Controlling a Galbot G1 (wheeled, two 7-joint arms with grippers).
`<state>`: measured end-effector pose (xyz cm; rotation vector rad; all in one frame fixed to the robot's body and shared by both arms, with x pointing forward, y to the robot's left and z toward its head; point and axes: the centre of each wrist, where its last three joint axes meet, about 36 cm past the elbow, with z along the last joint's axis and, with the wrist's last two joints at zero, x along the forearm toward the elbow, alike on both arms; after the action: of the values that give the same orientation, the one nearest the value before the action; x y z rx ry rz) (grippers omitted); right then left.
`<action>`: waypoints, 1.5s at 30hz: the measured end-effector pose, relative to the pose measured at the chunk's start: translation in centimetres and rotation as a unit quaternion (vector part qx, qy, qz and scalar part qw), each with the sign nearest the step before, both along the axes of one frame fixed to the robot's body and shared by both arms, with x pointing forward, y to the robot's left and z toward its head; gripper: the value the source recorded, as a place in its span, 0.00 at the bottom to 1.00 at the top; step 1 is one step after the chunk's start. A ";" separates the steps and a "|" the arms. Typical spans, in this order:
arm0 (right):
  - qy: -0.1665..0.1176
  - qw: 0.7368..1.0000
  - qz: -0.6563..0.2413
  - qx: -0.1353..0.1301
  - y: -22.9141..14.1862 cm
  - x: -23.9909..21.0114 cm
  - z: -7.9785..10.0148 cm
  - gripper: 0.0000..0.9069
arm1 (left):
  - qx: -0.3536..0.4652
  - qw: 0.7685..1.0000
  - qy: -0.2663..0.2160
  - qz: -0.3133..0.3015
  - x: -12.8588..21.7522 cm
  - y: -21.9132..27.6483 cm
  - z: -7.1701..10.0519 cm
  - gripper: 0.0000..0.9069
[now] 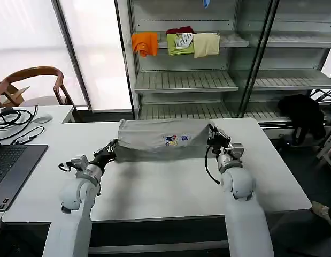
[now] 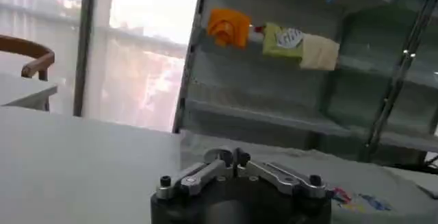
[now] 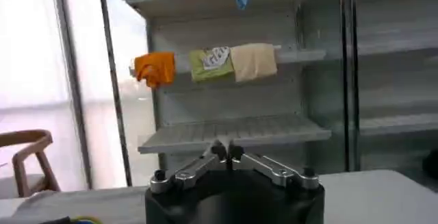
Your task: Fold and organize the clothes.
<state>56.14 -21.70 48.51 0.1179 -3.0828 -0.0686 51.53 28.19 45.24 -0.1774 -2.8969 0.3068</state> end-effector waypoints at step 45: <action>0.136 0.989 -0.021 -0.058 -5.3 -3.8 -4.7 1.00 | 0.121 0.989 0.083 -0.012 -1.4 -1.6 -4.2 1.00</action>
<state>52.37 -26.97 43.81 0.0352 -2.8083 0.0872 50.09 26.61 40.99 -0.1378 -2.7338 -0.0335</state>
